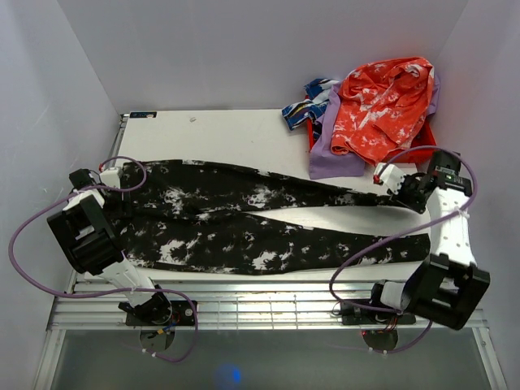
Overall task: Fold and stack the trousers
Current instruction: Flatten the trousers out
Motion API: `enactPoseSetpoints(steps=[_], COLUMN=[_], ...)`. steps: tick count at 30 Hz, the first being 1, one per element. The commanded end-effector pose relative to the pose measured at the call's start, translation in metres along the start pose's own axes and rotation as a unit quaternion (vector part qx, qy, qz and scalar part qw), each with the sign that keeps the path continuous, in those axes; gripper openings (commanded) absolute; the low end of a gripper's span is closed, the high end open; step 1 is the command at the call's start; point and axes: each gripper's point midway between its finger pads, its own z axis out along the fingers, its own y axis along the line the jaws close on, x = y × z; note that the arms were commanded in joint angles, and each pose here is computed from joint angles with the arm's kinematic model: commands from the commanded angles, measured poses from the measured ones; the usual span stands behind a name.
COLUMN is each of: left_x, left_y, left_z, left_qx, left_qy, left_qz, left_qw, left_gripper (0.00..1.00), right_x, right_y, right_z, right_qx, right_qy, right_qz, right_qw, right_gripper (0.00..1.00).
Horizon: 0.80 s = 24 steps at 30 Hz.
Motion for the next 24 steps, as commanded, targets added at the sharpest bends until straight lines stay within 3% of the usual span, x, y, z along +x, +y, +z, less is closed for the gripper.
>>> enactPoseSetpoints(steps=[1, 5, 11, 14, 18, 22, 24], left_x=[0.005, 0.005, 0.006, 0.005, 0.0, -0.003, -0.008], left_y=[0.001, 0.001, 0.003, 0.005, 0.008, 0.01, 0.011], left_z=[-0.005, -0.006, -0.003, -0.001, -0.001, -0.002, -0.007], left_qx=[-0.004, -0.007, -0.011, -0.012, -0.017, -0.021, -0.021], left_qy=[-0.002, -0.002, -0.002, -0.002, -0.005, -0.006, -0.013], left_qz=[-0.007, -0.004, -0.006, -0.009, -0.007, -0.006, -0.004], left_qw=[1.0, 1.0, 1.0, 1.0, 1.0, 1.0, 1.0], left_gripper=[0.73, 0.73, 0.73, 0.73, 0.73, 0.73, 0.74], right_x=[-0.006, -0.011, 0.006, 0.027, 0.059, 0.067, 0.066], right_y=[0.022, 0.028, -0.04, -0.076, -0.097, -0.13, -0.139], right_z=[-0.042, -0.071, -0.066, -0.033, 0.033, 0.073, 0.087], right_qx=[-0.01, 0.007, 0.078, 0.098, 0.055, 0.056, 0.06], right_qy=[-0.005, -0.006, 0.002, 0.017, 0.043, 0.042, 0.048], right_qz=[-0.034, -0.036, 0.042, 0.078, 0.145, 0.21, 0.217], right_qw=[0.999, 0.999, 0.996, 0.992, 0.987, 0.975, 0.973], right_gripper=[0.08, 0.08, 0.08, 0.08, 0.08, 0.08, 0.2])
